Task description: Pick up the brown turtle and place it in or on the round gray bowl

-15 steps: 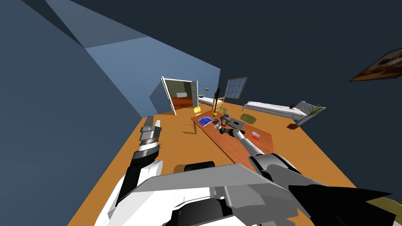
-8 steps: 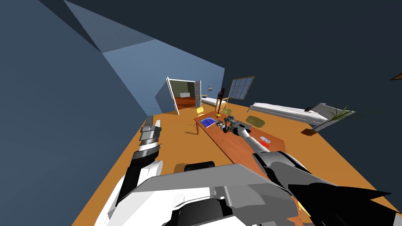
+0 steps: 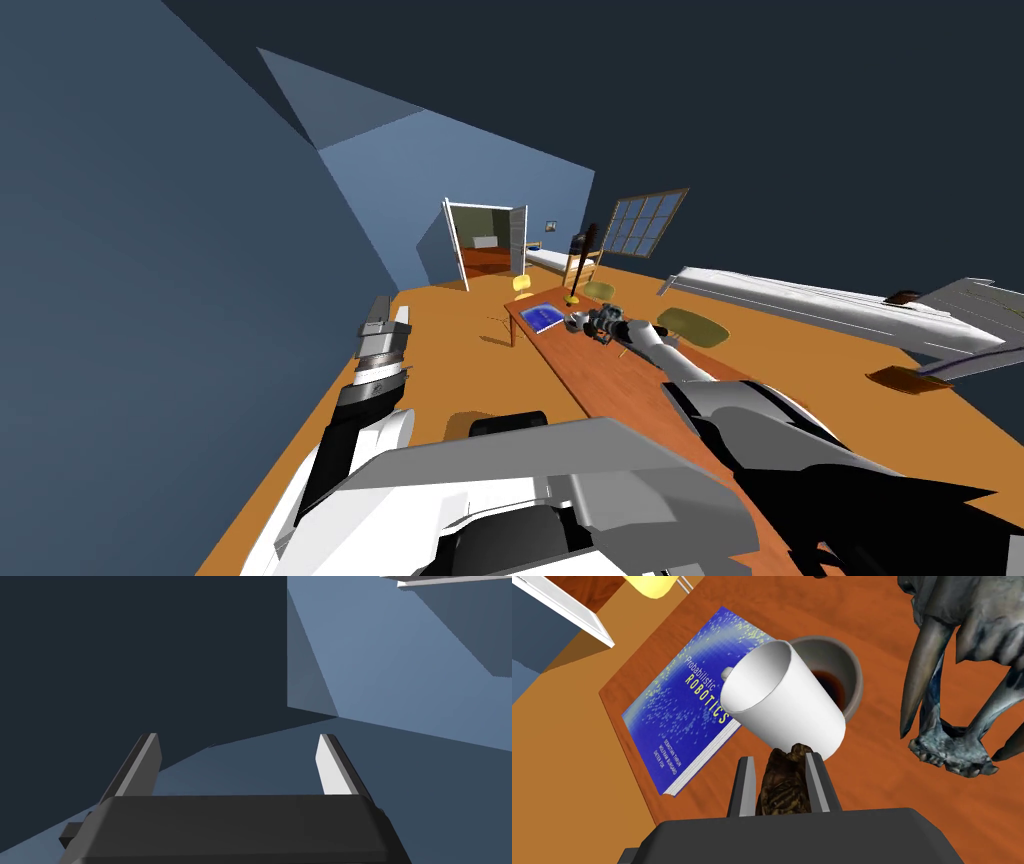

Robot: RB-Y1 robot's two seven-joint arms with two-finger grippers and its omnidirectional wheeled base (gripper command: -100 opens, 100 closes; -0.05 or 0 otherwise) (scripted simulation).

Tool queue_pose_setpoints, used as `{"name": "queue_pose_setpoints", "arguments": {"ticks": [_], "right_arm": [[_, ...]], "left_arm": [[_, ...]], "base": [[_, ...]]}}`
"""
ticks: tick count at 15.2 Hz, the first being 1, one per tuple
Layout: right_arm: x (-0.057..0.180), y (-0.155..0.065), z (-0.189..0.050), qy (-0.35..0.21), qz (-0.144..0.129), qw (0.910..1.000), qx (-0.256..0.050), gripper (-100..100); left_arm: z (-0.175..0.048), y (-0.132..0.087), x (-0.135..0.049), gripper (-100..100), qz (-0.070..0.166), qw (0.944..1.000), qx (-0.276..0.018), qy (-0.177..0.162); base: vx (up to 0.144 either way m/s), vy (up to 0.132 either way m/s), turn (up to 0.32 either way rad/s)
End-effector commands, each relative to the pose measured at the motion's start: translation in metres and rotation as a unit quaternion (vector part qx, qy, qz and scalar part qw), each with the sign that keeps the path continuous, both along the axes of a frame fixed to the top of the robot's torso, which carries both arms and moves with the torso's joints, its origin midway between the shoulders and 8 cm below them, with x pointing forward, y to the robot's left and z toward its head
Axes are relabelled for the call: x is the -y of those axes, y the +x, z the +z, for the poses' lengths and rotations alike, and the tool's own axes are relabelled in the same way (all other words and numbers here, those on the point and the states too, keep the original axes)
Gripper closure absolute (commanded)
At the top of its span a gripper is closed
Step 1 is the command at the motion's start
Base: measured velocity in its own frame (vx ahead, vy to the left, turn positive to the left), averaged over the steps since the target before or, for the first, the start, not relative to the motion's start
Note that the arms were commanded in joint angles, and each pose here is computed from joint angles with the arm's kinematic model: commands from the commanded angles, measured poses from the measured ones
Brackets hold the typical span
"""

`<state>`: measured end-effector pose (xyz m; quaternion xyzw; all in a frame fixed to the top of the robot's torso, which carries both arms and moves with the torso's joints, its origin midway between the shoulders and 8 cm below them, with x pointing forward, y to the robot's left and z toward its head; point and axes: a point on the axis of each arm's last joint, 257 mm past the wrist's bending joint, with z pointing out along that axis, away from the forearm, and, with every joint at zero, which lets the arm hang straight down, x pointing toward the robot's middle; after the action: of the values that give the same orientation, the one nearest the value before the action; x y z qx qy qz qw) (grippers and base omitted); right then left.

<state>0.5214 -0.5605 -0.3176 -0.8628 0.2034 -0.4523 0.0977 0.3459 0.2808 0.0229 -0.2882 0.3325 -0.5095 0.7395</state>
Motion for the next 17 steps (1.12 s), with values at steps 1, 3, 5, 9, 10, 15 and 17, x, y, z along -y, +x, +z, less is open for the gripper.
{"name": "queue_pose_setpoints", "arguments": {"ticks": [1, 3, 5, 9, 10, 15, 17], "right_arm": [[0.020, -0.009, 0.008, 0.000, -0.011, 0.9999, -0.002, 100], [0.029, -0.013, 0.012, 0.001, -0.017, 0.9998, -0.003, 100], [0.046, -0.022, 0.019, 0.003, -0.029, 0.9996, -0.004, 100], [0.060, -0.029, 0.025, 0.004, -0.038, 0.9993, -0.006, 100], [0.074, -0.038, 0.031, 0.007, -0.048, 0.9988, -0.008, 100], [0.080, -0.041, 0.035, 0.007, -0.051, 0.9987, -0.008, -100], [0.080, -0.040, 0.035, 0.007, -0.051, 0.9987, -0.007, -100]], "left_arm": [[0.000, 0.000, 0.000, 0, 0.000, 1.0000, 0.000, 0.000], [0.000, 0.000, 0.000, 0, 0.000, 1.0000, 0.000, 0.000], [0.000, 0.000, 0.000, 0, 0.000, 1.0000, 0.000, 0.000], [0.000, 0.000, 0.000, 0, 0.000, 1.0000, 0.000, 0.000], [0.000, 0.000, 0.000, 0, 0.000, 1.0000, 0.000, 0.000], [0.000, 0.000, 0.000, 0, 0.000, 1.0000, 0.000, 0.000], [0.000, 0.000, 0.000, 0, 0.000, 1.0000, 0.000, 0.000]], "base": [[0.092, -0.015, 0.188], [0.103, -0.016, 0.179], [0.062, -0.021, 0.110], [0.090, -0.044, 0.179], [0.068, -0.031, 0.200], [0.063, -0.034, 0.118], [0.007, -0.003, 0.002]]}}
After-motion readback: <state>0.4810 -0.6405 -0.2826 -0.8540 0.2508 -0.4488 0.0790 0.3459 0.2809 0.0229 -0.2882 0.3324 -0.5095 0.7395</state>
